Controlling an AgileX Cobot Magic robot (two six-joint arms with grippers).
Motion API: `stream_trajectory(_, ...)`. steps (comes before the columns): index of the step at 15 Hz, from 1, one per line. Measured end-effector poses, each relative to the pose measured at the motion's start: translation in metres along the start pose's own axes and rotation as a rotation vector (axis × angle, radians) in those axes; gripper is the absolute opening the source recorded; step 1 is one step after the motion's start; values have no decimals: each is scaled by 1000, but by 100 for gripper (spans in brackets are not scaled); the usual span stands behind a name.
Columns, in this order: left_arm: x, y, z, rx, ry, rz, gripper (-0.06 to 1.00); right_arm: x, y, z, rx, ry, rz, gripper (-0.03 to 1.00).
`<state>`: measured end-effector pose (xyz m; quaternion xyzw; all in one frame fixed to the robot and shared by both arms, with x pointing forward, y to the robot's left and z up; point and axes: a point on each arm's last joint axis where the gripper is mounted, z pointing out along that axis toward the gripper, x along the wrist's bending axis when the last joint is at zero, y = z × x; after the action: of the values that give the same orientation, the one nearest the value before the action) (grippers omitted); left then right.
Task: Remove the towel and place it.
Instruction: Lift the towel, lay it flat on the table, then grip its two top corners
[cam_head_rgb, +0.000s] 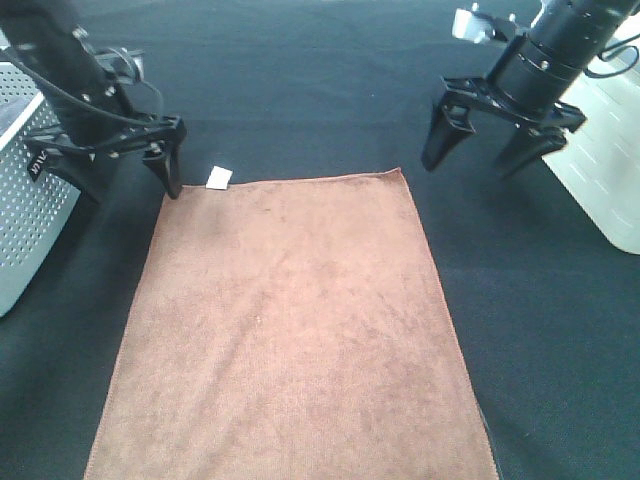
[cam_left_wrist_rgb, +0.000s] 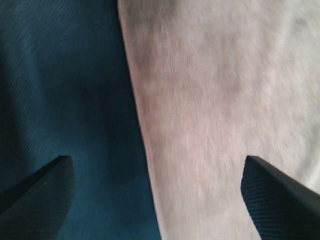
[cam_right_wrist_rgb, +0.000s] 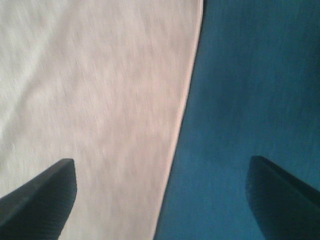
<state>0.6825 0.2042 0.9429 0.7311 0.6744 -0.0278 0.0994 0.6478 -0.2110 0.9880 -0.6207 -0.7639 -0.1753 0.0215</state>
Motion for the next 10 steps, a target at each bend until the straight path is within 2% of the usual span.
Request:
stream_trajectory(2,0,13,13,1,-8,2,85,-6,9,16,-43,-12,1,87)
stream_trajectory(7,7,38,36,7,-17,-7,85,-24,34,79,-23,-16,3,87)
stream_trajectory(10,18,41,53,29,-35,-40,85,-26,50,100,-44,22,23,87)
